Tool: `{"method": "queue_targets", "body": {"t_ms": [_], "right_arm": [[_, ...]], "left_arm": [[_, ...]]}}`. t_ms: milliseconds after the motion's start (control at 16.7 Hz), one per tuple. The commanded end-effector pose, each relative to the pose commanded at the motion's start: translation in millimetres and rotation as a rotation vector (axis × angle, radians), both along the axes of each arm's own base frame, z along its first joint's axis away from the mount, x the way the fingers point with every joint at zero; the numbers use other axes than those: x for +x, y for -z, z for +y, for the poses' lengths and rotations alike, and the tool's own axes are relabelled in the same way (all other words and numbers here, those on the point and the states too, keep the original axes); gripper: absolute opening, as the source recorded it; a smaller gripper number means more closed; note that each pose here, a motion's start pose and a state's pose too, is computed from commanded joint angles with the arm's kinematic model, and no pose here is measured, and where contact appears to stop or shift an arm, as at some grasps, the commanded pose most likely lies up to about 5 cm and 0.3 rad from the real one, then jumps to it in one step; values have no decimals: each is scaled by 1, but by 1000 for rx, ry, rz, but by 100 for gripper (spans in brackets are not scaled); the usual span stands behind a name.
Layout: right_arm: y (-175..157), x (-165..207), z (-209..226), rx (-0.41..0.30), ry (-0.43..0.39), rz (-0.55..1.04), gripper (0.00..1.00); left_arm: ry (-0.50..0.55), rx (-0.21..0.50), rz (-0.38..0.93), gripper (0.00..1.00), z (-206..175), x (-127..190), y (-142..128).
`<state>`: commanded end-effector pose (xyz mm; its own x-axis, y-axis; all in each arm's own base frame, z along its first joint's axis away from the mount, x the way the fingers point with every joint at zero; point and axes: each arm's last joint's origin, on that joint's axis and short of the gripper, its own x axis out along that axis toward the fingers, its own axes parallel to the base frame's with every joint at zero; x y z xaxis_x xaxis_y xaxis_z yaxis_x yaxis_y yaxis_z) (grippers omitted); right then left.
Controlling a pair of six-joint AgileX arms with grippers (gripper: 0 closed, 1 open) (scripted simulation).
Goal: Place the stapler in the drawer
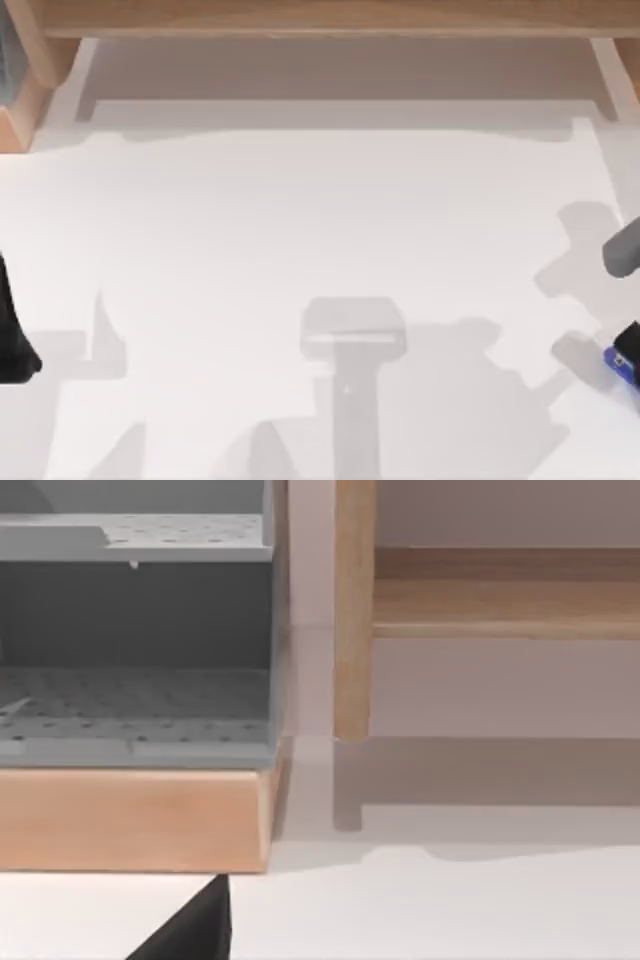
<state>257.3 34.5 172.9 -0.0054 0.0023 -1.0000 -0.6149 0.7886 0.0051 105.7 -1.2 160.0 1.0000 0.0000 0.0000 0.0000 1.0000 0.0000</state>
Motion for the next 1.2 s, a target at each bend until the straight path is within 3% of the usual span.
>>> {"method": "queue_targets", "body": {"t_ms": [360, 660, 1200], "right_arm": [[53, 1, 1, 1, -1, -9, 100], [59, 0, 1, 0, -1, -3, 100], [59, 0, 1, 0, -1, -3, 32]], "left_arm": [[0, 0, 0, 100, 0, 0, 0], [0, 0, 0, 100, 0, 0, 0], [0, 0, 0, 100, 0, 0, 0]]}}
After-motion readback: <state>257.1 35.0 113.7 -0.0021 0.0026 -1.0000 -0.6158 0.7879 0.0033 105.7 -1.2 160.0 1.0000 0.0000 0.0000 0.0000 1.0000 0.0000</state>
